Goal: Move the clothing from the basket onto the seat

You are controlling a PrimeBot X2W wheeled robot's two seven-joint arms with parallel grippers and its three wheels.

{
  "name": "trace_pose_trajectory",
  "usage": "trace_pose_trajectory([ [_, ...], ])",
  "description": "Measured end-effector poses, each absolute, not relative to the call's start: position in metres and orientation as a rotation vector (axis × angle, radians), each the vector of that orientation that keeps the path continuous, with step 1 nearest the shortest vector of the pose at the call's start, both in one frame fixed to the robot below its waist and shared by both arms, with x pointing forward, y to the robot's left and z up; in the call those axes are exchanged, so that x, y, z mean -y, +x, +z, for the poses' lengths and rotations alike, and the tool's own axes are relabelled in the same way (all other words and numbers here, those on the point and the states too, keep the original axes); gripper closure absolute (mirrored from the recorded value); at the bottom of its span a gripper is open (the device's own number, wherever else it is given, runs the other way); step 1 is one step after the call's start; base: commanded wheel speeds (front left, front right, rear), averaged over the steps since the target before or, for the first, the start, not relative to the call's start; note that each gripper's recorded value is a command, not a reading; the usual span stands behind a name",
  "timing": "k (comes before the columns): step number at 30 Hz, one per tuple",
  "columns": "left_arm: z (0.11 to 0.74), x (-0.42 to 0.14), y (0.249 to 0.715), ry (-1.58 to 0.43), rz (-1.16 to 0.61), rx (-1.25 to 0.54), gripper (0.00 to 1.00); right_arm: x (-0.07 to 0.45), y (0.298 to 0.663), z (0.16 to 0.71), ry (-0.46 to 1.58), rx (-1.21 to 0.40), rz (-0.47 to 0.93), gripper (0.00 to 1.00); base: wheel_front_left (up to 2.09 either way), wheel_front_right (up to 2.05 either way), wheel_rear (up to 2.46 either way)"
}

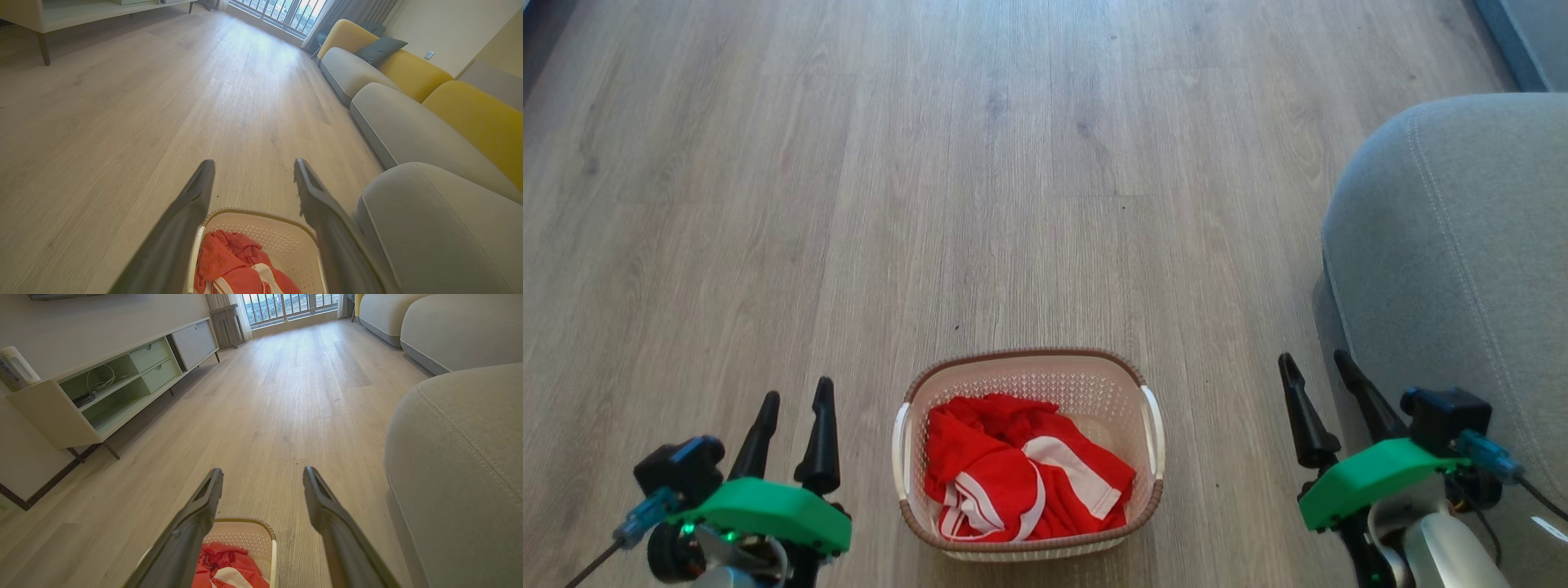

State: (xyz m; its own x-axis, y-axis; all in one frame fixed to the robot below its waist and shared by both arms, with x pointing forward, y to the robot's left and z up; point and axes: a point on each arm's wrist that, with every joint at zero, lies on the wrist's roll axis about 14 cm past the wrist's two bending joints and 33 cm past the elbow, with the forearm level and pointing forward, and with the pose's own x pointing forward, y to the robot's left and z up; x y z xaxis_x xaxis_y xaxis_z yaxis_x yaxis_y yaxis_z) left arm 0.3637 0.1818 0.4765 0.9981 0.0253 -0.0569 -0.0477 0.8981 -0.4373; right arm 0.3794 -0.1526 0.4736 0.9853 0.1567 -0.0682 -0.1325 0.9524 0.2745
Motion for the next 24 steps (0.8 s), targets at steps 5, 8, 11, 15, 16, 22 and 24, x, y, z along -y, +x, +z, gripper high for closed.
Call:
trace_pose_trajectory([
  [5,0.479,-0.181,0.364,-0.397,0.028,-0.039,0.0,0.151,0.379,0.475,0.224,-0.075,0.158,0.0,0.0,0.0,0.0],
  [8,0.481,-0.181,0.364,-0.363,0.022,-0.03,0.0,0.15,0.379,0.475,0.194,-0.072,0.166,0.0,0.0,0.0,0.0],
  [11,0.482,-0.18,0.365,-0.34,0.018,-0.023,0.0,0.148,0.379,0.475,0.171,-0.07,0.175,0.0,0.0,0.0,0.0],
  [15,0.483,-0.179,0.365,-0.297,0.008,-0.012,0.0,0.147,0.378,0.475,0.126,-0.062,0.186,0.0,0.0,0.0,0.0],
  [16,0.484,-0.178,0.366,-0.286,0.005,-0.011,0.0,0.146,0.378,0.475,0.115,-0.057,0.189,0.0,0.0,0.0,0.0],
  [22,0.486,-0.174,0.367,-0.212,-0.015,0.002,0.0,0.143,0.377,0.476,0.038,-0.043,0.212,0.0,0.0,0.0,0.0],
  [24,0.486,-0.174,0.367,-0.189,-0.015,0.007,0.0,0.141,0.377,0.476,0.015,-0.036,0.221,0.0,0.0,0.0,0.0],
])
